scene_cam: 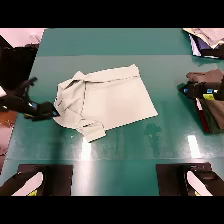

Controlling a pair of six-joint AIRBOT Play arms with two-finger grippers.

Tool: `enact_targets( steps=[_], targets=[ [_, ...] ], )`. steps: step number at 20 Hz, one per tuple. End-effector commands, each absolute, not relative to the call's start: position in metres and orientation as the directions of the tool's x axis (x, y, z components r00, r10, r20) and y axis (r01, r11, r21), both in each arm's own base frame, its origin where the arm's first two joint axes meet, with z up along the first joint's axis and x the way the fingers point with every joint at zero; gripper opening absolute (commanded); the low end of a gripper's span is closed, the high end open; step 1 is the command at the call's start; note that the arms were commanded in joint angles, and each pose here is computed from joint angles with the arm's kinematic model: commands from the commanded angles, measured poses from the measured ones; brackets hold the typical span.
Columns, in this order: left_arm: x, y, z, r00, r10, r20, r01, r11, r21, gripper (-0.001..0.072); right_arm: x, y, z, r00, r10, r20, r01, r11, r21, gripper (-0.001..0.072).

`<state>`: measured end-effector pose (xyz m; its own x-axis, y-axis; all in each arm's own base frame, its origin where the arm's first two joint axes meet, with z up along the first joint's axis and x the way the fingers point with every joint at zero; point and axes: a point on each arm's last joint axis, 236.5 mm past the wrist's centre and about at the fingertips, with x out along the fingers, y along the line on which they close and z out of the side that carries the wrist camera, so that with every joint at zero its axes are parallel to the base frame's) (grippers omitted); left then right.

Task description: Fold the shirts.

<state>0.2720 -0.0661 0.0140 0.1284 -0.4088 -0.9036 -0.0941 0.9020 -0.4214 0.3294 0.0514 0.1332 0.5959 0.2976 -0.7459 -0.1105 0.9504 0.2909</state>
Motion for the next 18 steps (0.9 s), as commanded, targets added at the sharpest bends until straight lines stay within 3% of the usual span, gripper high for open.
enact_targets(
  steps=[1,5,10,14,18],
  targets=[
    [0.25,-0.098,-0.021,0.136,-0.452,-0.881,-0.154,0.869,-0.47,0.0543,0.332,0.053,0.136,0.609,0.297,-0.736,-0.115,0.95,0.289,0.0308],
    [0.237,-0.124,-0.043,0.184,-0.465,-0.866,-0.217,0.84,-0.498,0.0544,0.333,0.053,0.136,0.61,0.297,-0.734,-0.115,0.95,0.289,0.0309],
    [0.264,-0.134,-0.045,0.325,-0.462,-0.825,-0.305,0.775,-0.554,0.0544,0.333,0.053,0.136,0.609,0.297,-0.735,-0.115,0.95,0.289,0.0309],
    [0.261,-0.135,-0.046,0.312,-0.468,-0.827,-0.318,0.769,-0.555,0.0543,0.334,0.052,0.137,0.616,0.295,-0.73,-0.114,0.951,0.288,0.0309],
    [0.239,-0.139,-0.051,0.218,-0.482,-0.849,-0.3,0.794,-0.528,0.0543,0.334,0.052,0.137,0.615,0.296,-0.731,-0.115,0.951,0.288,0.0309]
  ],
)
